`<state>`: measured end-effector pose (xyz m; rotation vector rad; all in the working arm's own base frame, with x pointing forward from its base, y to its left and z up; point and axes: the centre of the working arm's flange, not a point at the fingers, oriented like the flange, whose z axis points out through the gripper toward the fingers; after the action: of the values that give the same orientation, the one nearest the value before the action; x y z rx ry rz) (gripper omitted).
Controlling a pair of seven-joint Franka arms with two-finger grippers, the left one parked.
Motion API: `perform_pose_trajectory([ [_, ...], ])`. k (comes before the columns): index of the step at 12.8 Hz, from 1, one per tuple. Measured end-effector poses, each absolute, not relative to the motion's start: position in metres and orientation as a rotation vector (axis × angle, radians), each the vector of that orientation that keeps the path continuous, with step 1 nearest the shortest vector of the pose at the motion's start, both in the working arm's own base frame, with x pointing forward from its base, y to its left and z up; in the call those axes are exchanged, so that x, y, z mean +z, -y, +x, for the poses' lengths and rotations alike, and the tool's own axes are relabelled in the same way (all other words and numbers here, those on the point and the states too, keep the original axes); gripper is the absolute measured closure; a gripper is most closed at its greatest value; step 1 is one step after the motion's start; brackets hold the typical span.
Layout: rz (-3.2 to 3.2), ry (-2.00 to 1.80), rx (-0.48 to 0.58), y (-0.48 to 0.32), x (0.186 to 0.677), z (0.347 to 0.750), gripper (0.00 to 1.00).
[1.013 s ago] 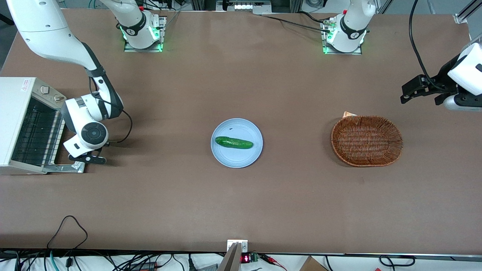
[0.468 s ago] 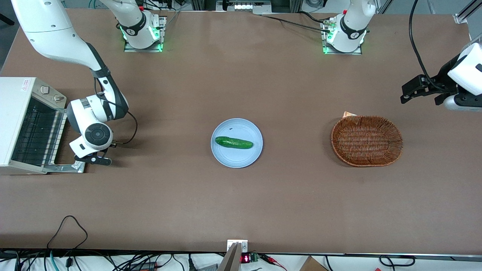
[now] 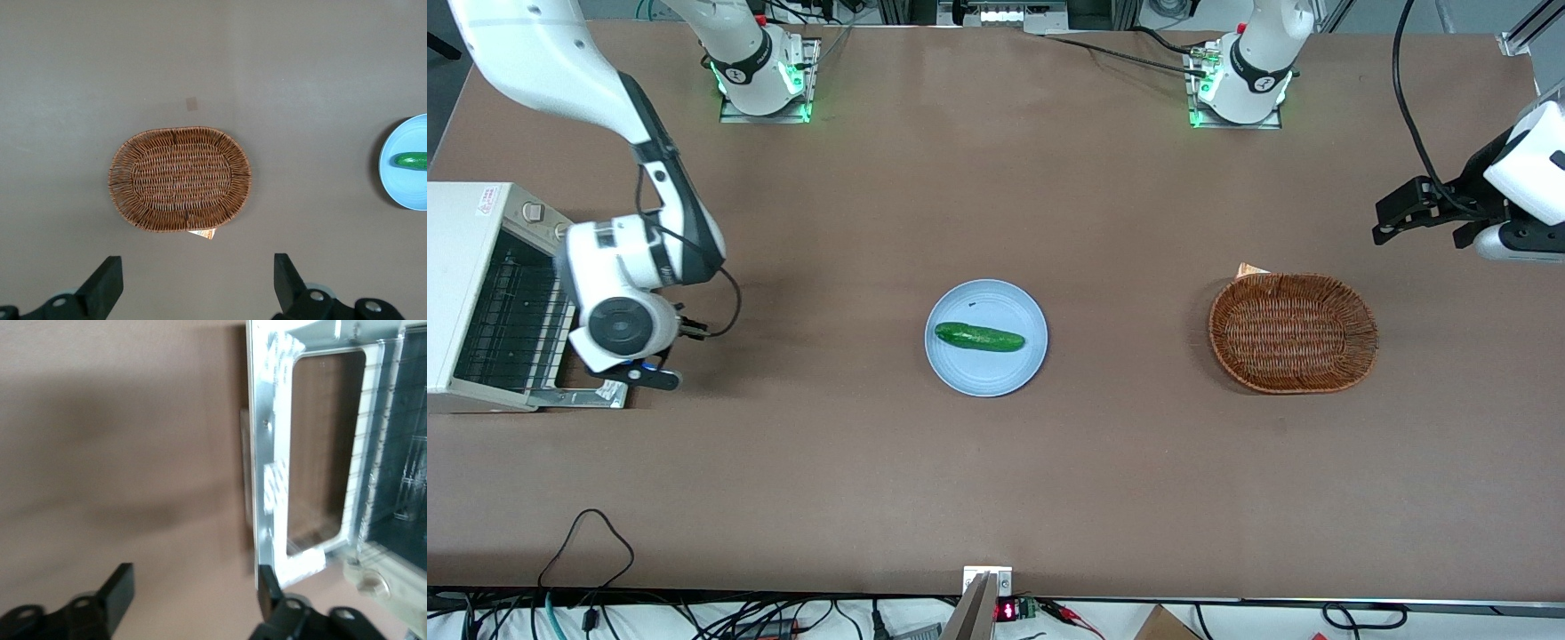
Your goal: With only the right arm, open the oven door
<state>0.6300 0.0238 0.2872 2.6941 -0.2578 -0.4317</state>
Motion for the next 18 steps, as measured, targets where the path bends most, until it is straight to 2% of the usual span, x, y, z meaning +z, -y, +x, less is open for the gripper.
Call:
perform_pose_trajectory([
  [1,2.733,0.248,-0.483,-0.025,0.313,0.634,0.00],
  [6,2.916,0.170,-0.779,-0.010,0.416,0.632,0.00],
  [8,3.046,0.096,-0.820,0.008,0.463,0.629,0.00],
  [12,3.203,0.035,-0.638,0.038,0.541,0.614,0.00],
  [15,3.211,-0.031,-0.433,0.002,0.556,0.602,0.00],
  [18,3.220,-0.056,-0.052,-0.019,0.555,0.578,0.00],
])
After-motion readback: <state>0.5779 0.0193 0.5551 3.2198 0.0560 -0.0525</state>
